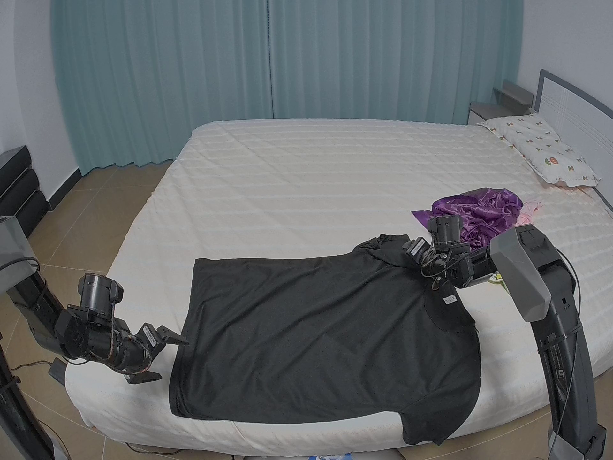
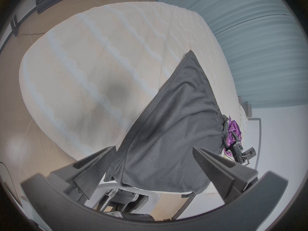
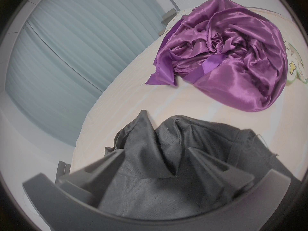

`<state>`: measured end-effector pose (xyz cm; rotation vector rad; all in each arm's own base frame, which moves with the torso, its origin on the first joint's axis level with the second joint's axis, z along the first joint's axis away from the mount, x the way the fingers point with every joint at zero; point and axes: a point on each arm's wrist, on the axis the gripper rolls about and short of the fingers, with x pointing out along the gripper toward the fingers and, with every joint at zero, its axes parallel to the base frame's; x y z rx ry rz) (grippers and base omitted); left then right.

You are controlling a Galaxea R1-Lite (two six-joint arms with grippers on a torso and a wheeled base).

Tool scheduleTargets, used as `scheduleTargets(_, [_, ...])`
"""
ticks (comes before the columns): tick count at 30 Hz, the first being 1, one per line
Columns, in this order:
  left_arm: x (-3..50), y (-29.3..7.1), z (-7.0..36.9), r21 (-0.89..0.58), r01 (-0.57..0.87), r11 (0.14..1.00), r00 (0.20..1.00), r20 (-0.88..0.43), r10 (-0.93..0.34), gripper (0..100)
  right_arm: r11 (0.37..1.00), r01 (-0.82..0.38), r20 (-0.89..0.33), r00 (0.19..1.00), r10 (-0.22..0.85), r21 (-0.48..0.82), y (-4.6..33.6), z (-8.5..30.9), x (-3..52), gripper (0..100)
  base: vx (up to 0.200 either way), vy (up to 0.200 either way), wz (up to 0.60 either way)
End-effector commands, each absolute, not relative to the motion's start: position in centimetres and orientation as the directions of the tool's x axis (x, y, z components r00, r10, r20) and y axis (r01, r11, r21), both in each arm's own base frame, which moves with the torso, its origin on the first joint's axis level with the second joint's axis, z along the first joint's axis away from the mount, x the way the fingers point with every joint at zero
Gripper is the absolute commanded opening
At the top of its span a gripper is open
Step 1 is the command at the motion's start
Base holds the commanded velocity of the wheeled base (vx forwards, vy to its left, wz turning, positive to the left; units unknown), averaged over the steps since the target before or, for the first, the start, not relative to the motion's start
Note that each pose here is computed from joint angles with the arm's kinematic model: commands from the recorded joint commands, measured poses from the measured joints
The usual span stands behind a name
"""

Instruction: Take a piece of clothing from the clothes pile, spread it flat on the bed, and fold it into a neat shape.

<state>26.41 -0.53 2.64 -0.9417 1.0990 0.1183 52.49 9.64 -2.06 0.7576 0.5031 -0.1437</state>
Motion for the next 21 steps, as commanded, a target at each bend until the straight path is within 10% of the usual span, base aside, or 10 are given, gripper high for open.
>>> scheduleTargets(1, [26.4, -0.5, 2.6, -0.59, -0.514, 0.623, 0.489, -0.798, -0.352, 100, 0.714, 0.261, -0.418, 0.907, 0.049, 0.65, 9.6, -1.2, 53.3, 0, 0.0, 0.0, 0.0])
scheduleTargets(21, [26.4, -0.5, 2.6, -0.588, -0.516, 0.623, 0.488, -0.799, -0.35, 100, 0.717, 0.114, -0.212, 0.976, 0.048, 0.687, 9.0, -0.2, 55.2, 0, 0.0, 0.0, 0.0])
